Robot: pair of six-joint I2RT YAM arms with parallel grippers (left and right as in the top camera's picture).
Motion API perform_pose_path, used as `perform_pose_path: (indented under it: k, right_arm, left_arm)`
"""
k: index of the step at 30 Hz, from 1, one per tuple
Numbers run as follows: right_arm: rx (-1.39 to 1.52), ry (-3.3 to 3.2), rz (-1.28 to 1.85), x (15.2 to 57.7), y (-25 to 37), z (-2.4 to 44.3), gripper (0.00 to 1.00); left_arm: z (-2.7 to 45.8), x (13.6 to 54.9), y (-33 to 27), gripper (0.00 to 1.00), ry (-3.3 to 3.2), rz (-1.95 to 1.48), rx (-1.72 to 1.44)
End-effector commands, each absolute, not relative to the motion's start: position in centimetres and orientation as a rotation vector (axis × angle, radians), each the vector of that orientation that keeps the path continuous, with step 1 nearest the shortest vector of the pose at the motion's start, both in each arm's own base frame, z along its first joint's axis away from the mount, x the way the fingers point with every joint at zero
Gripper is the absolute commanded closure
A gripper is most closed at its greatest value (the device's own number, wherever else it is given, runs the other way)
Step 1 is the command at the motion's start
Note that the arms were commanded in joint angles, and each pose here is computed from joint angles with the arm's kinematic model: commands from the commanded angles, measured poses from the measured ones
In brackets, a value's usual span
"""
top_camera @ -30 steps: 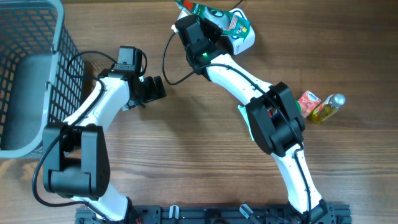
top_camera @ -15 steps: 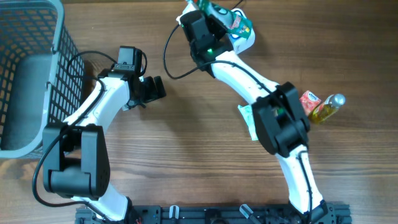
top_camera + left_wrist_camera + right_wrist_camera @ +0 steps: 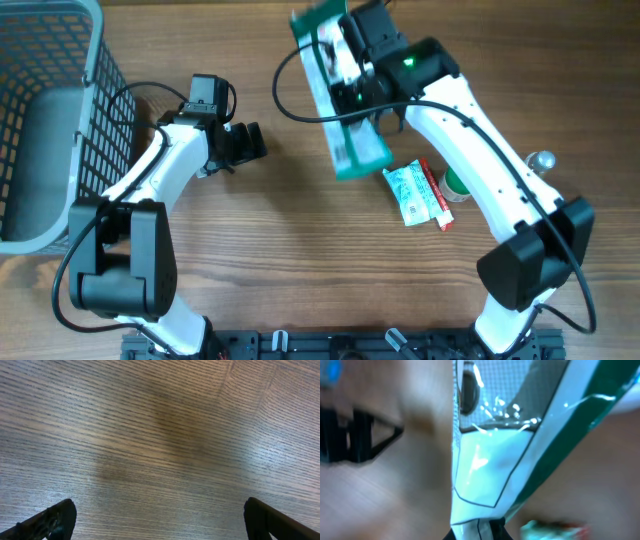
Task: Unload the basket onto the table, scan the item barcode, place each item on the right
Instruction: 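Lower the gloves package back onto the table center with the right gripper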
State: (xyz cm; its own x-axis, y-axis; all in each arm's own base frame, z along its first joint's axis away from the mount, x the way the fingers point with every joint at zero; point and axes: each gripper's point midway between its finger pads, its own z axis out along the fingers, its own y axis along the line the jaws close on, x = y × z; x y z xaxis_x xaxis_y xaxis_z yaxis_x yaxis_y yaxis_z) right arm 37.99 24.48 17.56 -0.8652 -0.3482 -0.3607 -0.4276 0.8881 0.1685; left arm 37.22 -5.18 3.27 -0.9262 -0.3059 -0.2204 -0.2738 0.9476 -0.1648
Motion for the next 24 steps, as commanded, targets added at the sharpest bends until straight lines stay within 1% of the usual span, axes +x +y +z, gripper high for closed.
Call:
perform_pose_path:
  k: [1,6,11,12,13,14,15,19,22,24]
  right_arm:
    - [-0.382,2.987,0.6,33.8,26.1,12.6,0.96]
    - [-0.328,3.06,0.594,32.2,25.5,8.8,0.96]
    - [-0.335,3.064,0.59,31.8,25.3,7.3,0.94]
    - [-0.334,3.064,0.589,31.8,25.3,7.0,0.9]
    - [-0.333,3.062,0.587,31.8,25.3,6.8,0.76]
    - [-0.334,3.062,0.578,31.8,25.2,6.7,0.66]
    - [-0.334,3.061,0.571,31.8,25.1,6.6,0.52]
    - [-0.326,3.055,0.505,32.2,24.4,6.3,0.37]
    - [-0.316,3.048,0.455,32.6,24.0,6.2,0.34]
    - [-0.304,3.035,0.426,32.7,23.6,6.8,0.21]
  left_arm:
    - [4.1,37.8,-5.0,0.0,2.829,-0.185,-0.426]
    - [4.1,37.8,-5.0,0.0,2.829,-0.185,-0.426]
    - [4.1,37.8,-5.0,0.0,2.829,-0.185,-0.426]
    - [4.1,37.8,-5.0,0.0,2.829,-0.185,-0.426]
    - [4.1,37.8,-5.0,0.0,2.829,-0.185,-0.426]
    - [4.1,37.8,-5.0,0.0,2.829,-0.185,-0.426]
    - [4.1,37.8,-5.0,0.0,2.829,-0.185,-0.426]
    - [4.1,37.8,-5.0,0.0,2.829,-0.185,-0.426]
    - [4.1,37.8,-5.0,0.0,2.829,-0.185,-0.426]
    - [4.1,37.8,-5.0,0.0,2.829,-0.185,-0.426]
